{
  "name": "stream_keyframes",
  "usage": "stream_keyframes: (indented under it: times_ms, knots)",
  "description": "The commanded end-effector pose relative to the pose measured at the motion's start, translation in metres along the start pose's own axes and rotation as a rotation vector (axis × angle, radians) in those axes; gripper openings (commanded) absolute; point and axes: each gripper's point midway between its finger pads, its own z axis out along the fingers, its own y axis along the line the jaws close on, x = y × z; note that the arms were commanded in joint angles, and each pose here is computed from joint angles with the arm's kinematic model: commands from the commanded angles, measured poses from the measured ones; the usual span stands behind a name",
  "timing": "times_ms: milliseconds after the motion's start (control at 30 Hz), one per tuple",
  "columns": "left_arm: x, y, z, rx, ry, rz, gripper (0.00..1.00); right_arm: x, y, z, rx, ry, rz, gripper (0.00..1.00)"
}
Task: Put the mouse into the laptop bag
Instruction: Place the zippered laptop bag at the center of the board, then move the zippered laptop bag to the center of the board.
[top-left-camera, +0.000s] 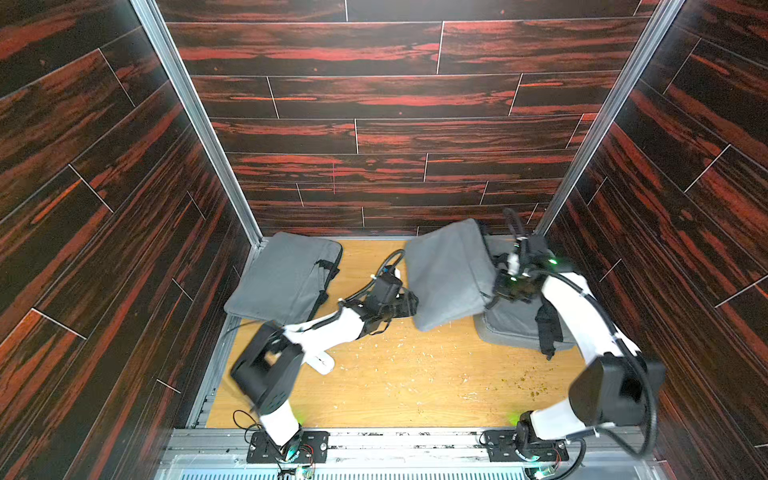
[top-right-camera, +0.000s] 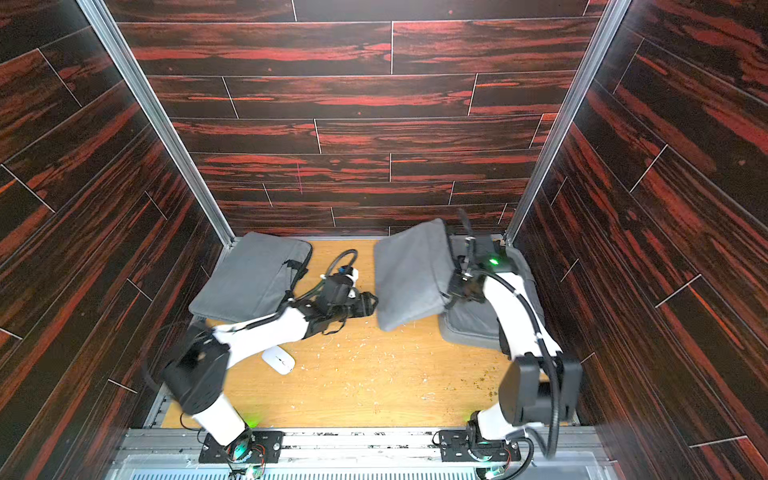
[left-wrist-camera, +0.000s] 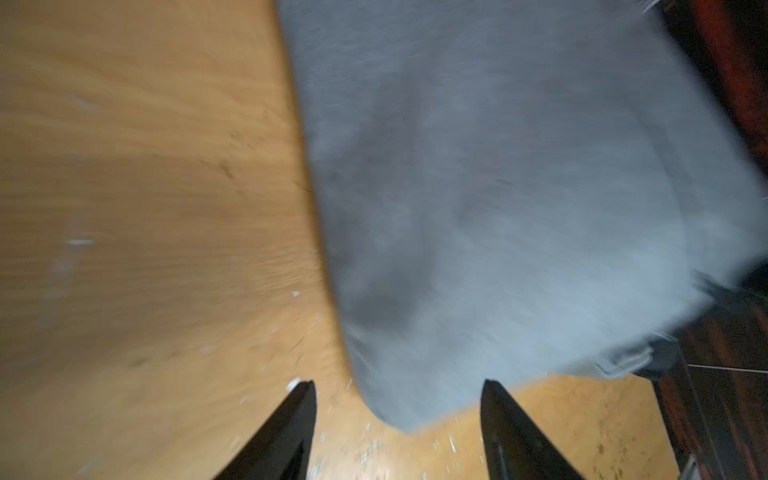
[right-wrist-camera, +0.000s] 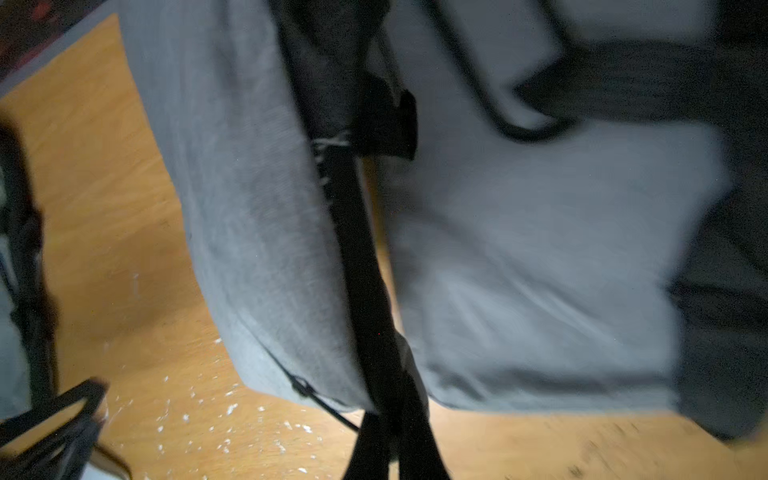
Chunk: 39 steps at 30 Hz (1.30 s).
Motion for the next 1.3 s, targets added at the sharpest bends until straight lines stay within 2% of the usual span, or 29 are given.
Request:
stream_keyframes:
  times_ms: [0,67,100,133,167,233,300,433,500,533,667,733,833,933,1033,1100,1200,1267]
  knots:
    - [0.006,-0.006,0.021,0.046,0.038,-0.037,0.67,-0.004,-0.011,-0.03,-0.028,-0.092,0.046,0.0]
    - [0.009,-0.006,0.032,0.052,0.06,-0.047,0.67,0.0,-0.023,-0.028,-0.004,-0.095,0.073,0.0]
    - [0.01,-0.007,0.035,0.057,0.066,-0.05,0.67,0.003,-0.027,-0.026,0.009,-0.089,0.084,0.06]
    - [0.01,-0.007,0.038,0.056,0.068,-0.053,0.67,0.006,-0.031,-0.023,0.024,-0.086,0.093,0.28]
    - [0.01,-0.007,0.038,0.055,0.069,-0.053,0.67,0.008,-0.034,-0.022,0.031,-0.087,0.099,0.42]
    - [0.007,-0.008,0.033,0.048,0.064,-0.042,0.67,0.006,-0.034,-0.028,0.027,-0.126,0.111,0.5]
    - [-0.002,-0.011,0.02,0.027,0.047,-0.012,0.67,-0.001,-0.038,-0.046,0.044,-0.196,0.125,0.53]
    - [-0.033,-0.016,-0.027,-0.034,-0.024,0.05,0.68,-0.022,-0.027,-0.102,0.012,-0.377,0.121,0.55]
    - [-0.052,-0.009,-0.058,-0.101,-0.084,0.062,0.69,-0.027,-0.009,-0.119,-0.026,-0.44,0.086,0.55]
    - [-0.063,0.003,-0.078,-0.173,-0.133,0.059,0.7,-0.026,0.007,-0.121,-0.047,-0.454,0.048,0.55]
    - [-0.092,0.062,-0.157,-0.474,-0.276,0.068,0.78,-0.013,0.091,-0.099,-0.146,-0.437,-0.152,0.55]
    - [-0.098,0.101,-0.192,-0.621,-0.306,0.033,0.82,-0.001,0.144,-0.078,-0.249,-0.405,-0.259,0.55]
    - [-0.095,0.166,-0.226,-0.822,-0.312,-0.057,0.84,0.019,0.208,-0.05,-0.356,-0.364,-0.38,0.55]
    - [-0.09,0.223,-0.234,-0.92,-0.287,-0.203,0.84,0.049,0.257,-0.029,-0.43,-0.322,-0.494,0.54]
    - [-0.102,0.271,-0.228,-0.981,-0.297,-0.305,0.84,0.082,0.286,-0.008,-0.558,-0.223,-0.525,0.51]
    - [-0.111,0.301,-0.22,-1.009,-0.27,-0.363,0.83,0.099,0.29,0.008,-0.584,-0.181,-0.525,0.5]
    - [-0.136,0.341,-0.208,-1.104,-0.235,-0.375,0.83,0.113,0.281,0.03,-0.567,-0.145,-0.511,0.48]
    - [-0.145,0.366,-0.197,-1.148,-0.173,-0.384,0.83,0.119,0.271,0.043,-0.543,-0.137,-0.502,0.47]
